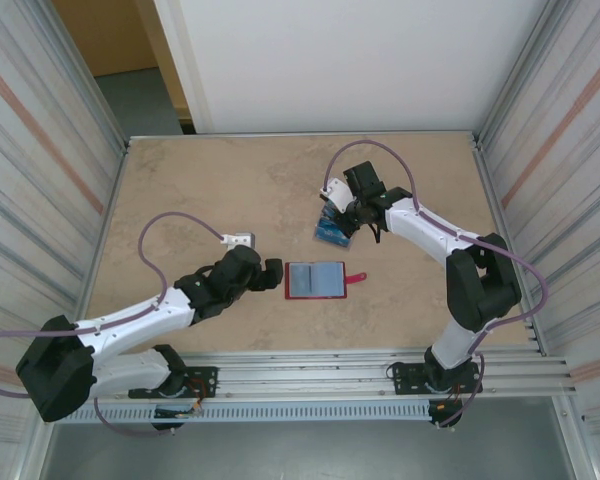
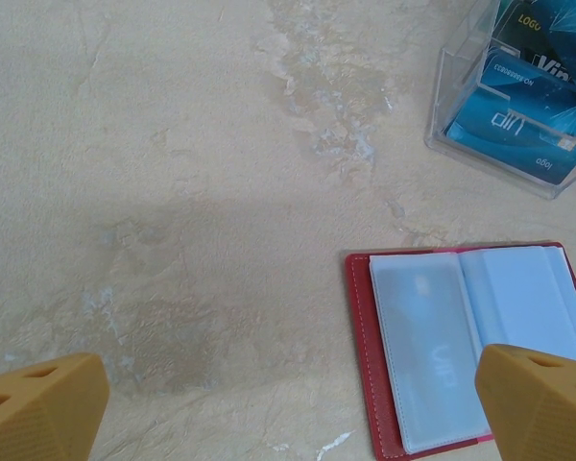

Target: Take the credit cards out of the card holder

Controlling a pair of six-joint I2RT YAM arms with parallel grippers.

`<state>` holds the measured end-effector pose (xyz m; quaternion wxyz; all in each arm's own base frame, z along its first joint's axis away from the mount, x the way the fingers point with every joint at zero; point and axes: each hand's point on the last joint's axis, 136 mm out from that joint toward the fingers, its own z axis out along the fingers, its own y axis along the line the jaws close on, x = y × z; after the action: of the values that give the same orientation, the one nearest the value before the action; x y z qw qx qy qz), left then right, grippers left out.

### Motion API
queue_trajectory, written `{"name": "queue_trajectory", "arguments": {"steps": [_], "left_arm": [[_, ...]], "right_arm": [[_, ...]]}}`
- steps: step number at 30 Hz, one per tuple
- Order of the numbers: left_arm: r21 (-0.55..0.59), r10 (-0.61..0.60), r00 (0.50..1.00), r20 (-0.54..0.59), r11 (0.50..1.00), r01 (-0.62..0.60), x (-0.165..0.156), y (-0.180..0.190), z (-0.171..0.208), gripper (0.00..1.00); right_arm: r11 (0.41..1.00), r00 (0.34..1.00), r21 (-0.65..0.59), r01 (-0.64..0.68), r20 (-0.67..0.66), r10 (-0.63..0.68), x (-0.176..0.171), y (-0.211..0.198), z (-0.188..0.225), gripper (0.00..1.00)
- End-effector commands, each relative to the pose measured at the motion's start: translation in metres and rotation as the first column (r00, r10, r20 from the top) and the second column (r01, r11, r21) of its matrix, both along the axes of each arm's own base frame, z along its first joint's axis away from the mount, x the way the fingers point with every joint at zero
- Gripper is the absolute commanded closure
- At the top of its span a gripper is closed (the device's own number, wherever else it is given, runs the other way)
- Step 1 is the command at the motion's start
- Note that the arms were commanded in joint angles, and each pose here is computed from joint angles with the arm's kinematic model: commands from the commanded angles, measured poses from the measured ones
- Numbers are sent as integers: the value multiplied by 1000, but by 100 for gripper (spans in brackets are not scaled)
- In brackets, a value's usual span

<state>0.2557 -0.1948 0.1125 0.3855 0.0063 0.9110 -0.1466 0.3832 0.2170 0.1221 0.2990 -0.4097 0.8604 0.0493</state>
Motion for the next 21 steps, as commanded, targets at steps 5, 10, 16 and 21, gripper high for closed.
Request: {"name": "queue_trajectory", "arguments": {"steps": [5, 10, 16, 21], "left_arm": [[0, 1, 1000, 7, 1000, -1, 1, 4, -1, 1], [-1, 4, 1000, 5, 1000, -4, 2, 4, -1, 1], [-3, 4, 1000, 2, 1000, -4, 2, 5, -2, 1], [-5, 6, 1000, 0, 1000, -6, 2, 5, -2, 1]], "right_arm": [[999, 998, -28, -25, -63, 23, -9, -4, -18, 100], [998, 997, -52, -21, -75, 17, -8, -7, -25, 100], [997, 996, -70, -21, -84, 15, -6, -8, -30, 100], [996, 994, -88, -17, -109, 7, -6, -9, -36, 100]]}}
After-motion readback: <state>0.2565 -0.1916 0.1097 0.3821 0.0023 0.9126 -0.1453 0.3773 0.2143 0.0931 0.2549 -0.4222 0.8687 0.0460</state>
